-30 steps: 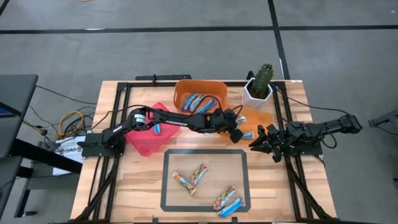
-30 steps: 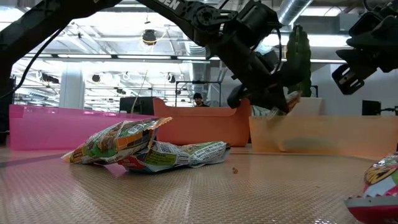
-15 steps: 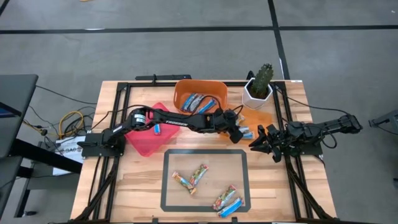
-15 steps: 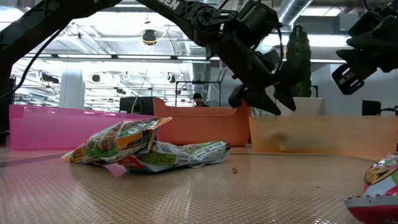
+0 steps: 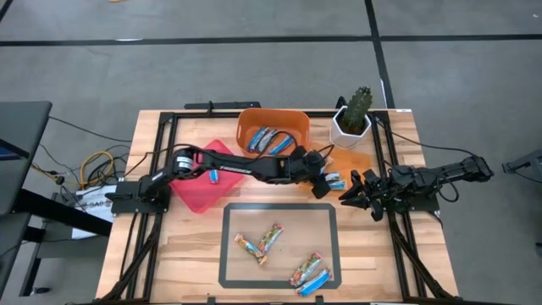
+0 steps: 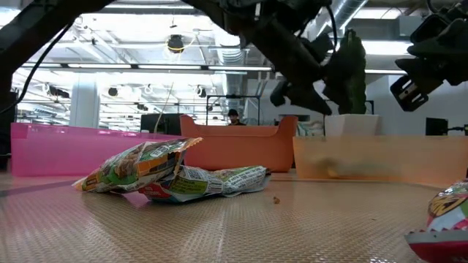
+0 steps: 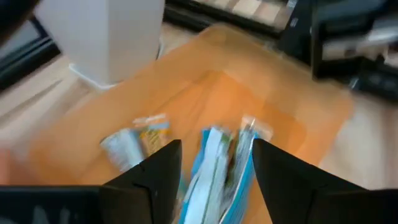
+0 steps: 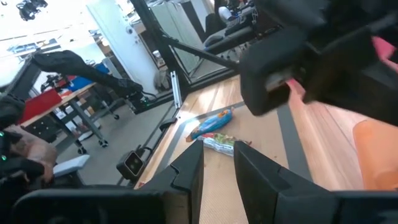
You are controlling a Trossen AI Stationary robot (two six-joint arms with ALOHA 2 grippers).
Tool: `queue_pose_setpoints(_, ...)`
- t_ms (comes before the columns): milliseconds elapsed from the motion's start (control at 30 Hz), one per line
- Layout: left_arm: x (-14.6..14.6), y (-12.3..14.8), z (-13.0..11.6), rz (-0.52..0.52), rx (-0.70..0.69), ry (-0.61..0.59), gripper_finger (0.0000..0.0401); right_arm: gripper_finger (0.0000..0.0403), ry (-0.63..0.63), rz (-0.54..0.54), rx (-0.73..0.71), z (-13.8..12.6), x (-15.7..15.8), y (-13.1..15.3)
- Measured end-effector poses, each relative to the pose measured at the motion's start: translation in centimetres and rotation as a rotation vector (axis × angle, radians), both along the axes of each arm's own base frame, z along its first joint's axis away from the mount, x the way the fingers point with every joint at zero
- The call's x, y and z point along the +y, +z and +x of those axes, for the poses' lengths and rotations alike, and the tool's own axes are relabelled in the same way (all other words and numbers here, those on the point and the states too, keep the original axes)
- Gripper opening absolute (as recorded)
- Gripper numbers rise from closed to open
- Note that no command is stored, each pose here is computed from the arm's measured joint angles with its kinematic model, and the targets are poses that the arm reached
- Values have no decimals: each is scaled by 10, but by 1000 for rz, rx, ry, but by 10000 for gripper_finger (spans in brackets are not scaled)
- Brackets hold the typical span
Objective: Pick and place Granola Bars by type
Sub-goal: Put the yellow granola bar into the light orange bin
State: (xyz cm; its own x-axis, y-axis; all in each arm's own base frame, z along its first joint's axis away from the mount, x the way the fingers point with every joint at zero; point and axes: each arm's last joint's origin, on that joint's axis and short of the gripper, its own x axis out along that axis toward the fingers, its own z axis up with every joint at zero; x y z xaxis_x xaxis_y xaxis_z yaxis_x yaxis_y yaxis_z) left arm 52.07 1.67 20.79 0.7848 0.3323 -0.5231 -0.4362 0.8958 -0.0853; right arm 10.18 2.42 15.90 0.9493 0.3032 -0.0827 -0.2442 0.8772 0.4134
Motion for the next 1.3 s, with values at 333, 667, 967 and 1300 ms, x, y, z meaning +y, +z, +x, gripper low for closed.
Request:
queue_pose_setpoints(333, -49, 29, -37, 122, 283, -154, 187, 82, 0, -1, 3, 0, 0, 0)
queue_pose_setpoints(667, -117, 31, -78, 83, 554, -342, 187, 82, 0, -1, 3, 0, 0, 0)
queue_pose_setpoints(967, -157, 27, -99, -70, 631, -326, 187, 82, 0, -1, 3, 0, 0, 0)
queue_pose_setpoints(1300, -189, 22, -132, 11, 858, -474, 187, 82, 0, 0, 3, 0, 0, 0)
